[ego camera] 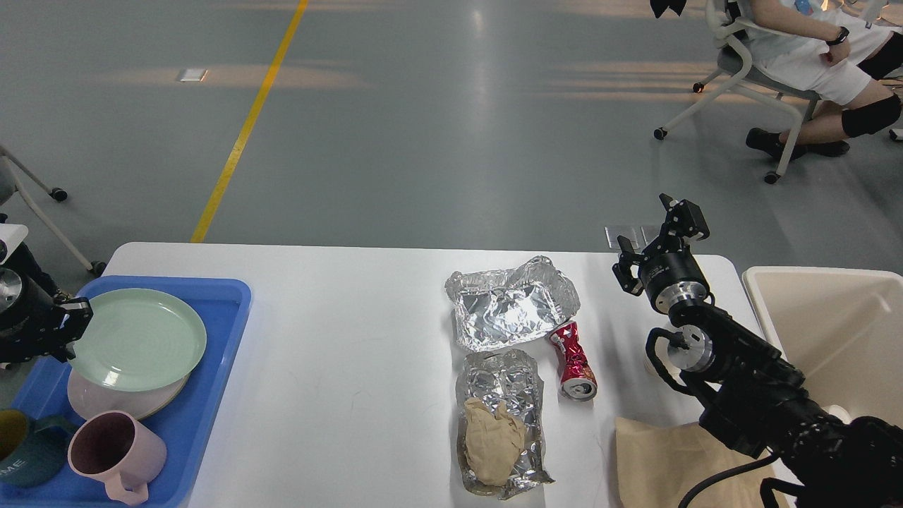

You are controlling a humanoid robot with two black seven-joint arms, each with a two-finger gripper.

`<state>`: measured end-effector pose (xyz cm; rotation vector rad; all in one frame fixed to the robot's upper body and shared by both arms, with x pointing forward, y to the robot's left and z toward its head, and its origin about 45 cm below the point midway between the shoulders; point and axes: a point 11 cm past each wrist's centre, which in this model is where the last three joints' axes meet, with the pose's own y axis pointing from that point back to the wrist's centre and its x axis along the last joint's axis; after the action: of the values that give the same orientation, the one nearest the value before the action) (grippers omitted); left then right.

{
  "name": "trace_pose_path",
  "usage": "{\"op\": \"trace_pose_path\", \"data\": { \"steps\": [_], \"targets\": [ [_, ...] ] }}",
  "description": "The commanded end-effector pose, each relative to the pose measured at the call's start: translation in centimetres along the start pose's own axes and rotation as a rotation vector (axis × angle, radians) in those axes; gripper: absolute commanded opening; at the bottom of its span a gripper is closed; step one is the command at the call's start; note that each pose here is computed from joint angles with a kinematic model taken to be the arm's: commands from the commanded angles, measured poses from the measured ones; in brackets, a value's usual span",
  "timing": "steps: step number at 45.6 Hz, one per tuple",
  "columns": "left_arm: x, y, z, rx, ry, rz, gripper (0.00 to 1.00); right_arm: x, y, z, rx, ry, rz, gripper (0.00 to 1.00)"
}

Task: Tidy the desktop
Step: 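Lift the green plate and set it onto the pink plate on the tray, then open the left gripper and raise it off the green plate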

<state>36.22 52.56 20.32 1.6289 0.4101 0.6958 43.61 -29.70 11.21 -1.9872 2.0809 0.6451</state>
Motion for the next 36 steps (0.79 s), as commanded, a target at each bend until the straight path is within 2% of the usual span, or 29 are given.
{"op": "trace_pose_path", "data": {
  "steps": [1,27,36],
  "targets": [
    [-0.2,-0.3,-1.2,0.015,0.015,-0.009,0.0,0.0,0.0,0.0,0.0,0.0,0.0,1.0],
    [0.2,-0.8,-3.2,0.036,0.056,0.024,0.0,0.0,0.0,0.0,0.0,0.0,0.0,1.0],
    [0.3,-1.2,-3.2,0.04,0.058,0.053,0.15,0.0,0.0,0.0,0.0,0.0,0.0,1.0]
  ]
}}
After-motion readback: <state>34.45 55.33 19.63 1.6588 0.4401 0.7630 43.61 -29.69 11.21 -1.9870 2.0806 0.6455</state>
